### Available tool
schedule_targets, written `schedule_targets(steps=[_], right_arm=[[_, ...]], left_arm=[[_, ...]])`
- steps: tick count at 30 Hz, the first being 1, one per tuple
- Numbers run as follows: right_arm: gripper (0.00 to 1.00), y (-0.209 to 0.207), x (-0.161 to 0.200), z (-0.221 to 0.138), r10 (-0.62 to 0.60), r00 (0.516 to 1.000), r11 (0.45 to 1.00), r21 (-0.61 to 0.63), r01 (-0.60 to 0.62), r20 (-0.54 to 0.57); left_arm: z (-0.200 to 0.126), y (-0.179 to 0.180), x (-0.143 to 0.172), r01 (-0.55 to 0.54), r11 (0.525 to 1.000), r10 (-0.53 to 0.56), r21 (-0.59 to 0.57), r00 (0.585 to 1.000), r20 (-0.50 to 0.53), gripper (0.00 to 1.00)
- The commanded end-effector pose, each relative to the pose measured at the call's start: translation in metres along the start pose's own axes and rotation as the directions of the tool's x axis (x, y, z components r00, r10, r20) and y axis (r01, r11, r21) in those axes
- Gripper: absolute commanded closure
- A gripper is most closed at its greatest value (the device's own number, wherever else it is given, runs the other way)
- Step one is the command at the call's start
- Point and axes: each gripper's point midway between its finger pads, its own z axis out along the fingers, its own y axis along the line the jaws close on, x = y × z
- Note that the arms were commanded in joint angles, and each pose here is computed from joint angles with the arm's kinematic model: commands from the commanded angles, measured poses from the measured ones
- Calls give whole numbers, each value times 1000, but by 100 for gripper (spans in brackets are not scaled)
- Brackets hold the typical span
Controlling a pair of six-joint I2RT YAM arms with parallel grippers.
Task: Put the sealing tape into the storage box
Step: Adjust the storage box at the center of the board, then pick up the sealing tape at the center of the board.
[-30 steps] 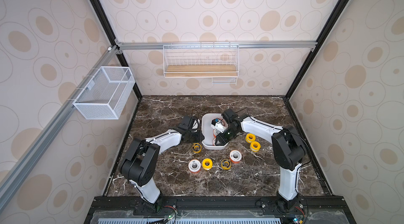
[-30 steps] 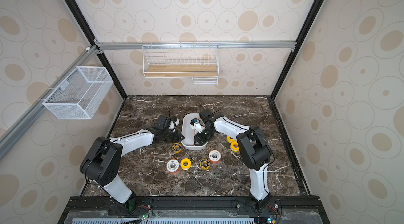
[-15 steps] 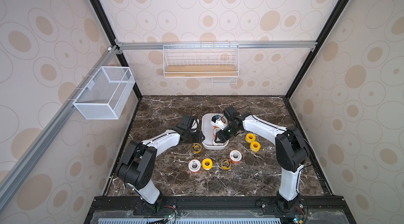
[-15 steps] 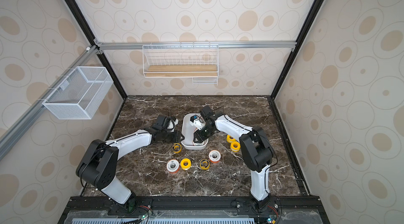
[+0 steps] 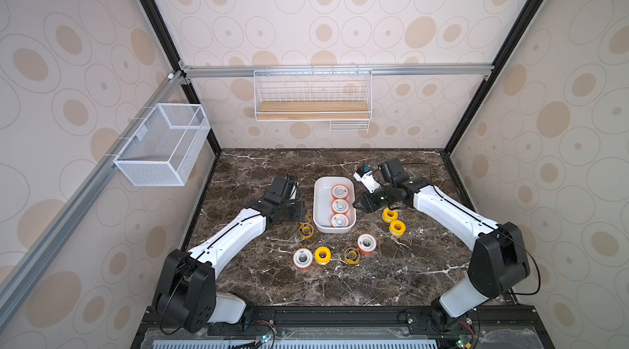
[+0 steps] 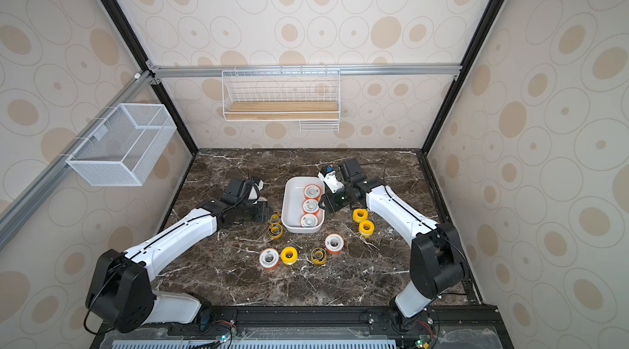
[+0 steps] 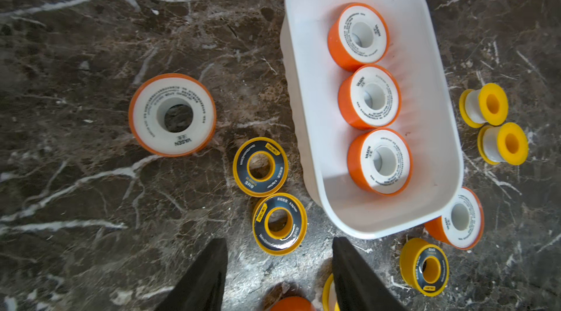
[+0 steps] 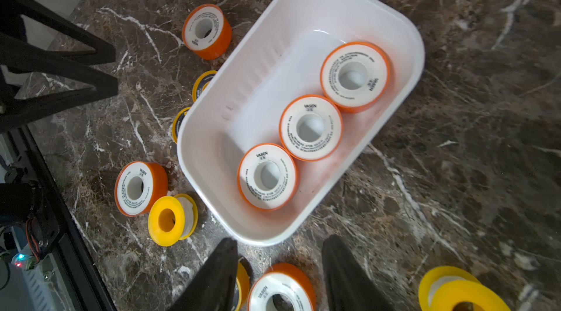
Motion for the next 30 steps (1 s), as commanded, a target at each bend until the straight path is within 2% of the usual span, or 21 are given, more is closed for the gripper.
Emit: schedule_targets(steps=[1, 5, 10, 17, 26, 30], right_arm=[[49, -16, 7, -10, 62, 997, 998, 5, -62, 35], [49, -35, 25, -16, 129, 991, 992, 4, -129, 41], [49, -40, 47, -12, 159, 987, 987, -12, -159, 10], [49, -45, 66, -13, 191, 982, 982, -2, -191, 6], [48, -43, 72, -8, 233, 972, 972, -21, -232, 25], [48, -44, 73, -7, 244, 969, 970, -20, -243, 28]], left_arm=[[-4, 12, 9, -38, 997, 35, -70, 999, -35, 41], [1, 16, 18, -27, 996, 21, -81, 997, -72, 41], [4, 11, 38, -1, 999, -3, -41, 993, -116, 41], [-15, -4, 71, 0, 1000, -3, -18, 990, -138, 40], [-28, -26, 92, 6, 999, 0, 53, 994, -109, 32], [-25, -38, 96, -53, 997, 58, 51, 993, -101, 25]])
